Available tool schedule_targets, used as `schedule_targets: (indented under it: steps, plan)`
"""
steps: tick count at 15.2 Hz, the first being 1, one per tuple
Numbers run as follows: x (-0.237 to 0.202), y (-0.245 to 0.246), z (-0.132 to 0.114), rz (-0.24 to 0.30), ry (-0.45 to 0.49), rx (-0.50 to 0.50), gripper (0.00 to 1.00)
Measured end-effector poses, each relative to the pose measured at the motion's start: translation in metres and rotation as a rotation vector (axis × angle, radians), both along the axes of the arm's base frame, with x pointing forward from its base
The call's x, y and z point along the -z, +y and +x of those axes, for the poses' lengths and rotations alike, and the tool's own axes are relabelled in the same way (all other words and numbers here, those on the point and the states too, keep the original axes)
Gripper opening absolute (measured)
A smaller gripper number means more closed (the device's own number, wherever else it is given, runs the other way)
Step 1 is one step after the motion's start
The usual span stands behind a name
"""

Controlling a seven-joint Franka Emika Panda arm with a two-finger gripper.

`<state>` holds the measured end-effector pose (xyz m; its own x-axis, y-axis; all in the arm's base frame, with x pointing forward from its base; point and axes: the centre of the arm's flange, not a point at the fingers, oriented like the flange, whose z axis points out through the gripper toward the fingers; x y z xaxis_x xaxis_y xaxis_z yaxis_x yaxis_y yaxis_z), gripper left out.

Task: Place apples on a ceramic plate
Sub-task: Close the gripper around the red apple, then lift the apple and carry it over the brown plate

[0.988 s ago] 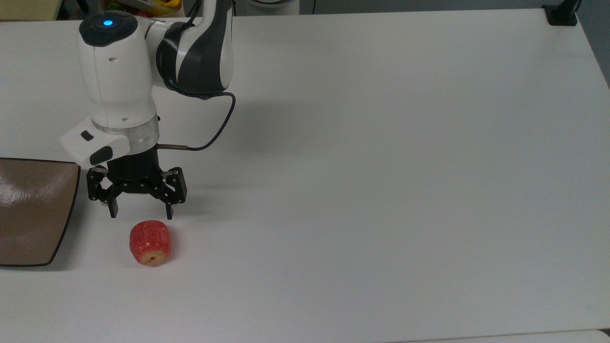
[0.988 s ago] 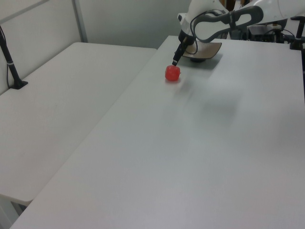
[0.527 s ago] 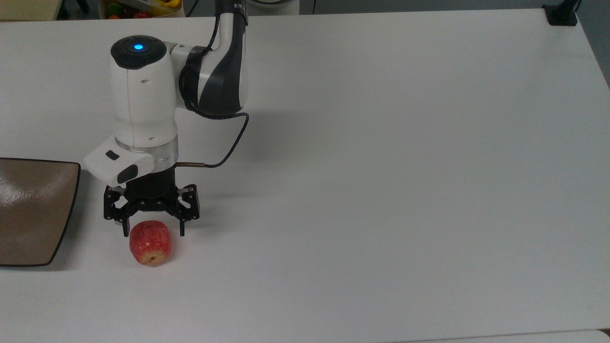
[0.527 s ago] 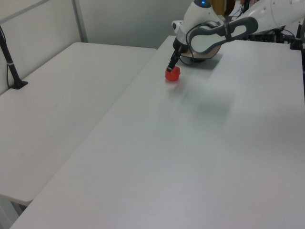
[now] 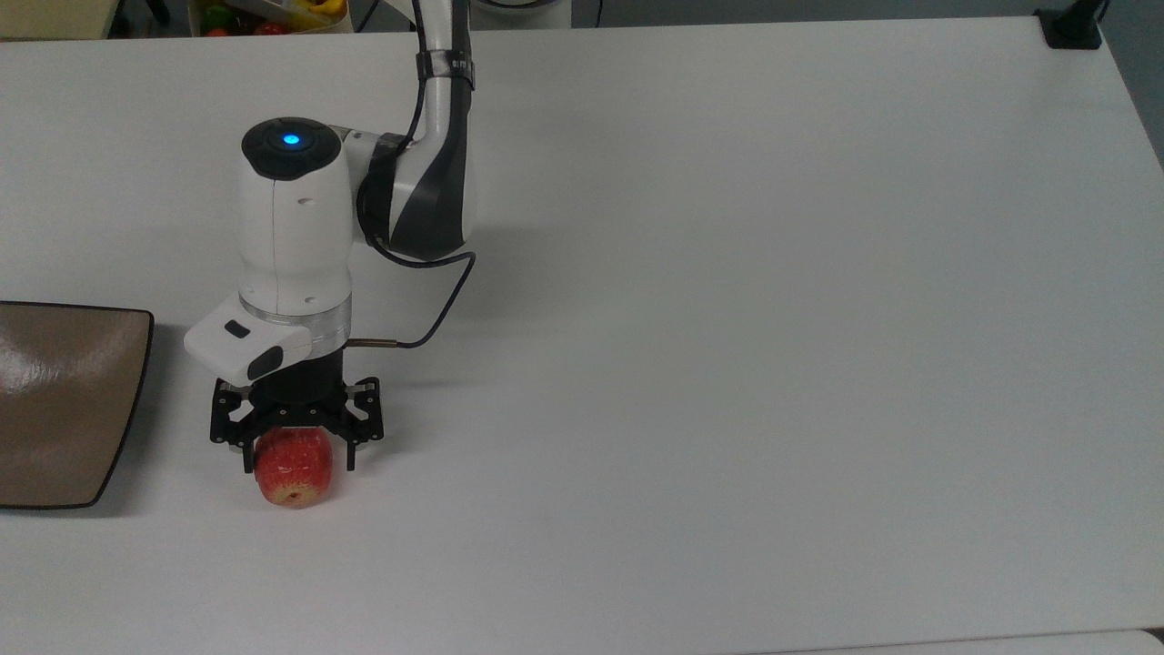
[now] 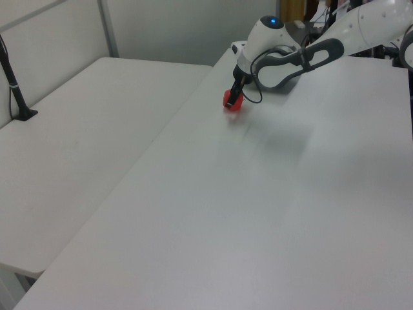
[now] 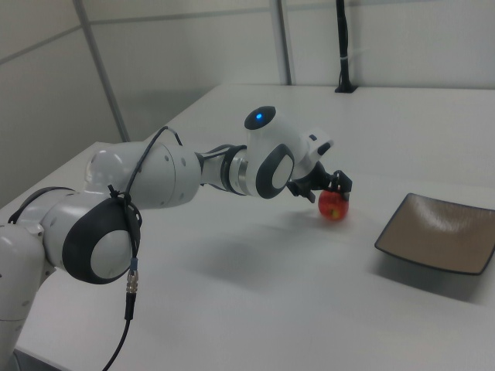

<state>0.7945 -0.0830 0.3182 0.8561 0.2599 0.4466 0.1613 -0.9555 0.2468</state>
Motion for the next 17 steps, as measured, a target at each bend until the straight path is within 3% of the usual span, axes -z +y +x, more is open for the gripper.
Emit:
schedule_targets:
  steps: [3, 6, 12, 17]
  plan:
    - [0.004, -0.001, 0.000, -0.037, 0.010, -0.018, 0.93]
    - [0.004, -0.001, 0.000, -0.049, 0.009, -0.025, 0.73]
    - [-0.001, -0.003, 0.001, -0.052, 0.000, -0.022, 0.73]
    - [-0.057, -0.045, 0.000, -0.067, -0.078, 0.034, 0.73]
